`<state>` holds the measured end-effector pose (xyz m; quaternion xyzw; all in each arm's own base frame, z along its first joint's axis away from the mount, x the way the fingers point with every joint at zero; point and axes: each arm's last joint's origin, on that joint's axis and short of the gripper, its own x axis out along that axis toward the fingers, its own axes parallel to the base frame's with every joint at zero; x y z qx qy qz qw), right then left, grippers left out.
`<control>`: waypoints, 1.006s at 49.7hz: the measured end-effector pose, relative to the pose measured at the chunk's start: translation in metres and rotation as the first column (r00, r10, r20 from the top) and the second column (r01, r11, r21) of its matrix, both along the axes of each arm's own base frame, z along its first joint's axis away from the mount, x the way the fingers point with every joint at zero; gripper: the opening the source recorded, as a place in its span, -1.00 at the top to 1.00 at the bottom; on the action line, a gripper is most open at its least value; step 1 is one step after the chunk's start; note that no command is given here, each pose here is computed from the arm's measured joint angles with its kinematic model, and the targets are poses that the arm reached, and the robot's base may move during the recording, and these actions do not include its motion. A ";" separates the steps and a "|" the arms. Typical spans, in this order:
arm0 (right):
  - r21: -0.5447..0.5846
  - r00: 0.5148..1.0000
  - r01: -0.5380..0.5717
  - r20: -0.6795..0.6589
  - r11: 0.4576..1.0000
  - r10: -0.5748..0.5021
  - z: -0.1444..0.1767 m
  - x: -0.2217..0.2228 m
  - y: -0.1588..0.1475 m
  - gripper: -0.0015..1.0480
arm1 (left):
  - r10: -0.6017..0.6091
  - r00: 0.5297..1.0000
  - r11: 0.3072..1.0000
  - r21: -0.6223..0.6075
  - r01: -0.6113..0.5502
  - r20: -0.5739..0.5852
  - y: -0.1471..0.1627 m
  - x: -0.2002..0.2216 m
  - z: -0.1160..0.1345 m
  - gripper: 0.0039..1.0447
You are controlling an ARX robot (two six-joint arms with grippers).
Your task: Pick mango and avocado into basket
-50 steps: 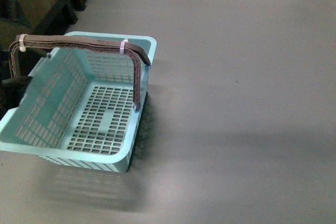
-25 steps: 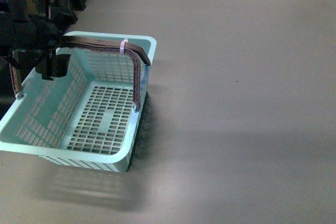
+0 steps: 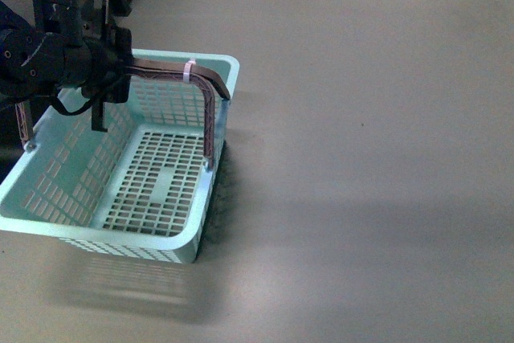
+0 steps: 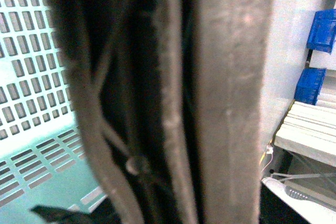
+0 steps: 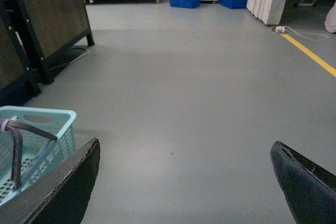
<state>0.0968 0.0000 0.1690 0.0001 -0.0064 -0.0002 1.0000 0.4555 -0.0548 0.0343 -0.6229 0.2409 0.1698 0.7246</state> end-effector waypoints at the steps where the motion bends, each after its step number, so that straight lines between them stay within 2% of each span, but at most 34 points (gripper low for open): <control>1: 0.000 1.000 0.000 0.000 1.000 0.000 0.000 0.000 0.000 -0.83 | 0.005 1.000 1.000 0.000 -0.005 -0.003 0.000 -0.001 -0.001 0.54; 4: 0.000 1.000 0.000 0.000 1.000 0.000 0.000 0.000 0.000 -0.83 | 0.022 1.000 1.000 -0.022 -0.022 -0.007 -0.001 -0.001 -0.001 0.71; 20: 0.000 1.000 0.000 0.000 1.000 0.000 0.000 0.000 0.000 -0.83 | 0.029 0.999 0.999 -0.019 -0.029 -0.022 0.000 -0.024 0.009 0.71; 25: 0.000 1.000 0.000 0.000 1.000 0.000 0.000 0.000 0.000 -0.83 | 0.039 0.999 0.999 -0.013 -0.039 -0.006 0.001 -0.048 0.036 0.71; 33: 0.000 1.000 0.000 0.000 1.000 0.000 0.000 0.000 0.000 -0.83 | 0.061 0.992 0.996 -0.066 -0.054 0.109 0.007 -0.095 0.109 0.71; 37: 0.000 1.000 0.000 0.000 1.000 0.000 0.000 0.000 0.000 -0.83 | 0.074 0.985 0.994 -0.095 -0.059 0.153 0.010 -0.118 0.139 0.71; 50: 0.000 1.000 0.000 0.000 1.000 0.000 0.000 0.000 0.000 -0.83 | 0.116 0.956 0.989 -0.122 -0.086 0.268 0.016 -0.181 0.205 0.71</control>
